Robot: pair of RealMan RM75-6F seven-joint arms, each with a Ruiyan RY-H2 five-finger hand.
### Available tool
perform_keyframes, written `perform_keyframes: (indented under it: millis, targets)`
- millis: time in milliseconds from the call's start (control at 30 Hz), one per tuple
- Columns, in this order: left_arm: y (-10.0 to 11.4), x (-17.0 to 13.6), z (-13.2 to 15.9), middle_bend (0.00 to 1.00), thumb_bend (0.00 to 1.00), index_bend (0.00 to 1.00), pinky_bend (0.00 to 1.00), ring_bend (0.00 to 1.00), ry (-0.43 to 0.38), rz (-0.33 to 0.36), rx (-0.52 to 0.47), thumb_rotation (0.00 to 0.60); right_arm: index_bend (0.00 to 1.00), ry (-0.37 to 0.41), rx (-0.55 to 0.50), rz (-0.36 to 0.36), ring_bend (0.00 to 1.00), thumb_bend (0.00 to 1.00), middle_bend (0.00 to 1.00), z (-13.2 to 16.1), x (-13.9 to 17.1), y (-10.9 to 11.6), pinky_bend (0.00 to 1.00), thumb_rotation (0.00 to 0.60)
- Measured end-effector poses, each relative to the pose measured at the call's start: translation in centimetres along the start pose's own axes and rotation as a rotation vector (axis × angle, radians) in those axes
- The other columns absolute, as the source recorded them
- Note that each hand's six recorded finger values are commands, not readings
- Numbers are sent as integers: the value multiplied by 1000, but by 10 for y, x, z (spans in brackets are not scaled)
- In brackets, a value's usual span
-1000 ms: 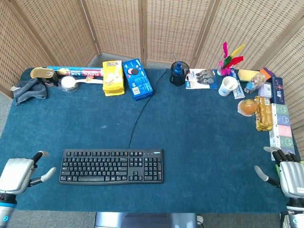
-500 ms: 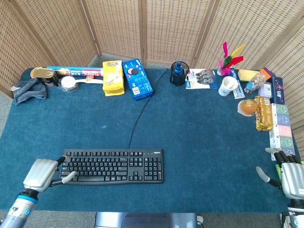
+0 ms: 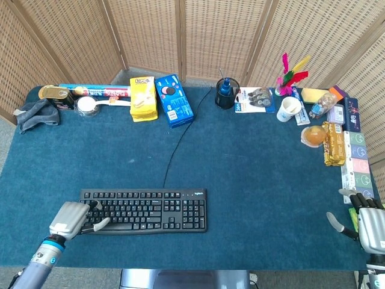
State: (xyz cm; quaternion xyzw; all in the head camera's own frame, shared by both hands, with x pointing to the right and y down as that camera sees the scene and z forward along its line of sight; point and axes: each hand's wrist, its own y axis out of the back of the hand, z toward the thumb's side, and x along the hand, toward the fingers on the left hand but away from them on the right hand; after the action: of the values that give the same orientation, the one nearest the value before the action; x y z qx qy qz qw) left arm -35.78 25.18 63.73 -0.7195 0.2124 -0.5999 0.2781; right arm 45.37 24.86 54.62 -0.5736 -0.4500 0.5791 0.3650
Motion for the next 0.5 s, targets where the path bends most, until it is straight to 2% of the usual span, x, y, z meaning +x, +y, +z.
perform_keyframes:
  millis: [500]
  targets:
    - [-8,6,-1,1000,150,322,985,1000,10,-13,4,0,259,-14,5,0,373,301,309,-4,3,1,319,0]
